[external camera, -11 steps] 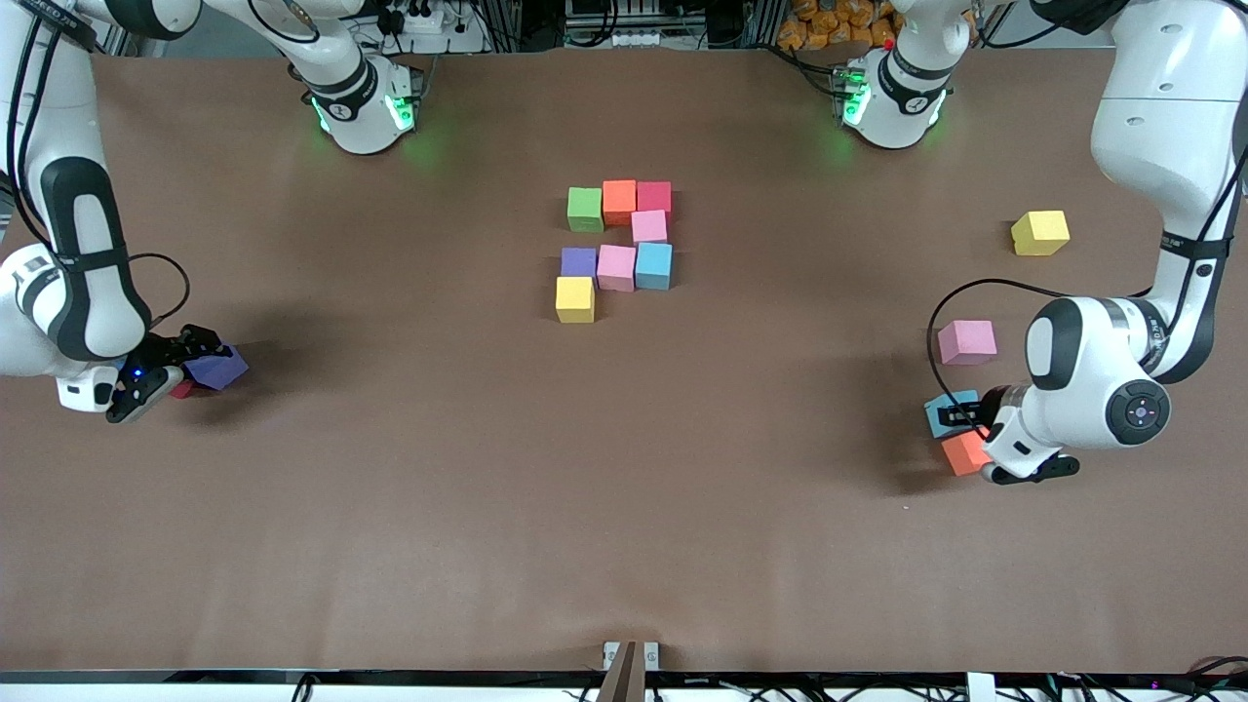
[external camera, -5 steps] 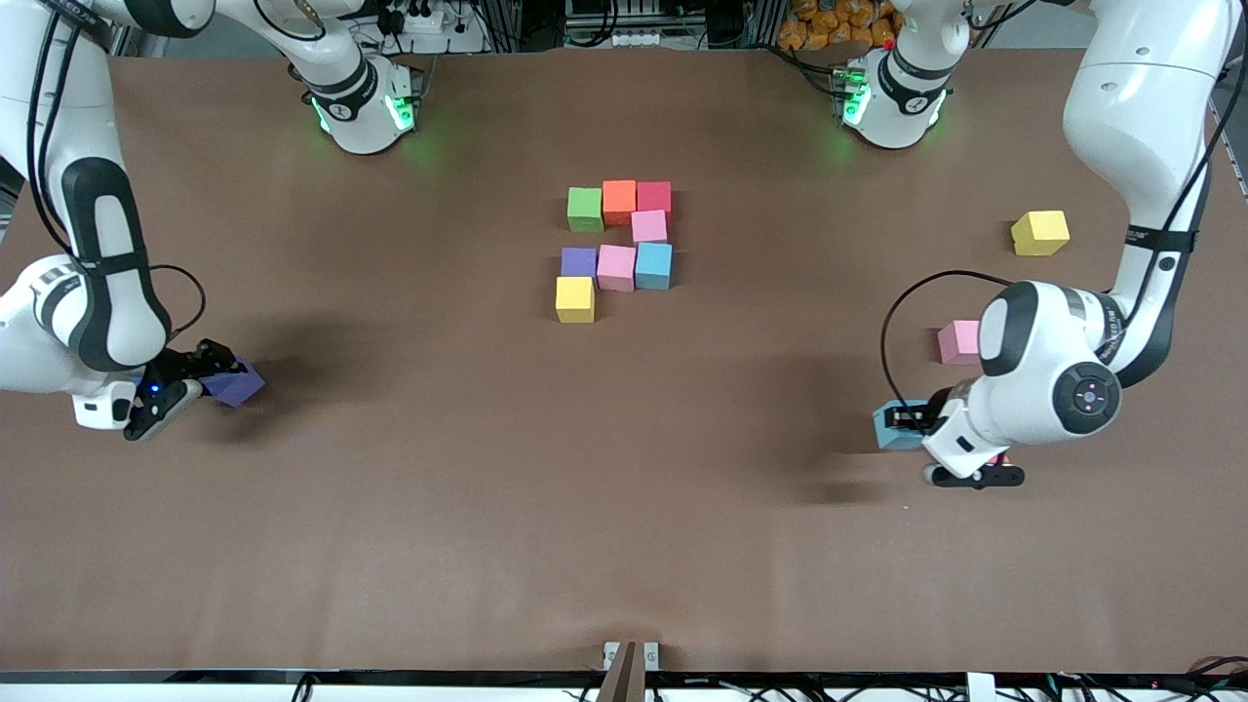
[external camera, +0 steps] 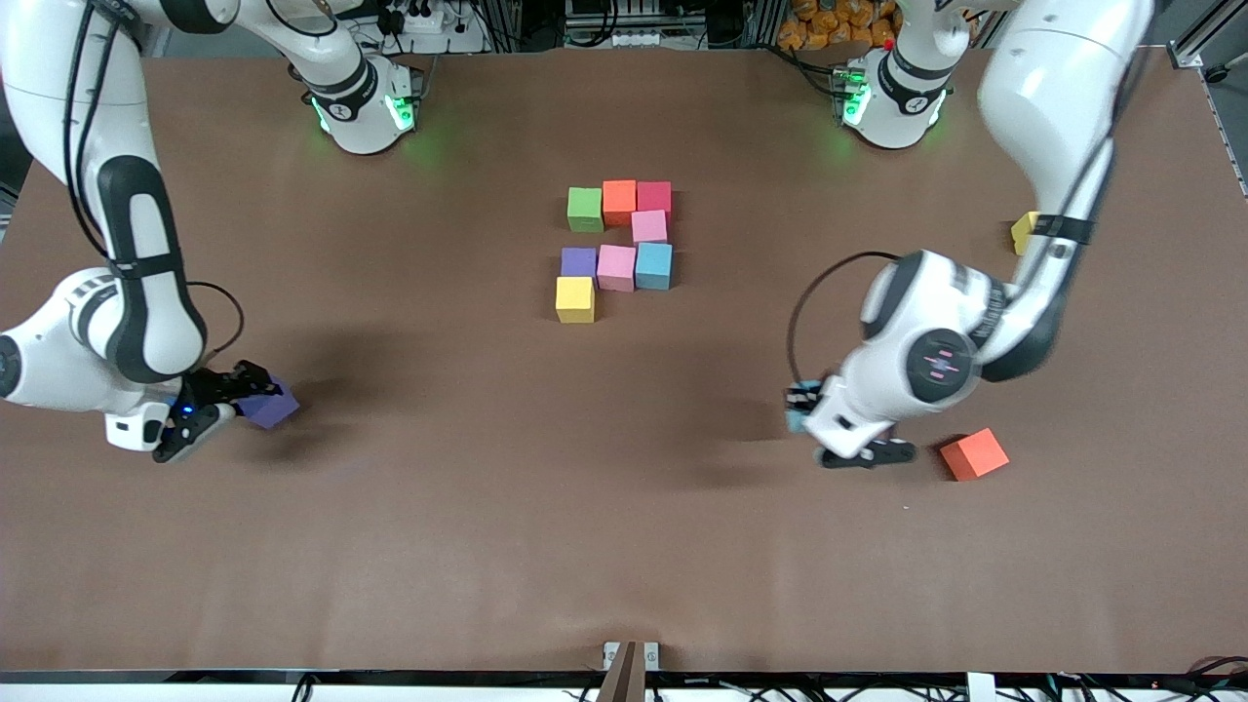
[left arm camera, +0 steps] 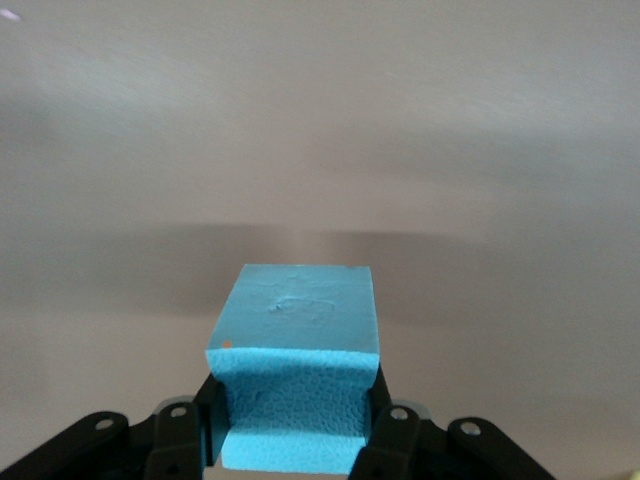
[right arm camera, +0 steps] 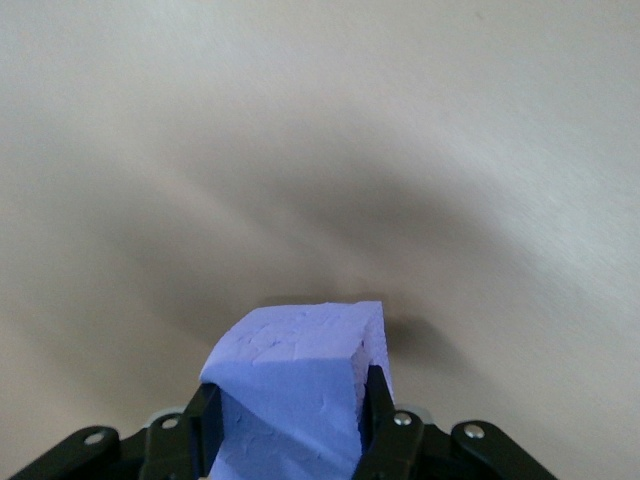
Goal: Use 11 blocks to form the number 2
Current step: 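Carry the purple block toward the figure while the left gripper carries cyan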
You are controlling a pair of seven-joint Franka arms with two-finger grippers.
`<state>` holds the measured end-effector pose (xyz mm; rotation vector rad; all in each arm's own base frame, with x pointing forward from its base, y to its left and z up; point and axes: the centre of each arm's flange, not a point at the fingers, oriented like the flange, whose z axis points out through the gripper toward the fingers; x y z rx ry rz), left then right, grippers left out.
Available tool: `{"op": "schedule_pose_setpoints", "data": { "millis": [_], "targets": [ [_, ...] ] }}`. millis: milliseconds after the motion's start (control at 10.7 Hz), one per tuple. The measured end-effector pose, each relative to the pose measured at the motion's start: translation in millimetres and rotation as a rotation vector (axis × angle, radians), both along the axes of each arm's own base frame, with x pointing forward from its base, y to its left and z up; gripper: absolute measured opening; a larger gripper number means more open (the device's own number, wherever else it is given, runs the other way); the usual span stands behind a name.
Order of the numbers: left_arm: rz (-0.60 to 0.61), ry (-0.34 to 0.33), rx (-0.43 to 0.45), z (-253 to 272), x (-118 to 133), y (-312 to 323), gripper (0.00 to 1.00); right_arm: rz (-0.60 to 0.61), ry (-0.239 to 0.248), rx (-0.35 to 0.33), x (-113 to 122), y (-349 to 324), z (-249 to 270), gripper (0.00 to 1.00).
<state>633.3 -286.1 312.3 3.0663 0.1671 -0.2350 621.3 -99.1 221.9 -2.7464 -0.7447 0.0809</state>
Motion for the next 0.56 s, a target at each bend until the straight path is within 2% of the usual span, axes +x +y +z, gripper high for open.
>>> {"op": "schedule_pose_setpoints", "data": {
  "millis": [187, 562],
  "targets": [
    [0.062, 0.015, -0.011, -2, -10, -36, 0.54, -0.095, 0.029, 0.016, 4, 31, 0, 0.58],
    [0.169, 0.017, -0.016, -17, -31, -102, 0.54, -0.328, 0.136, 0.018, 8, 94, 1, 0.58]
  ]
}}
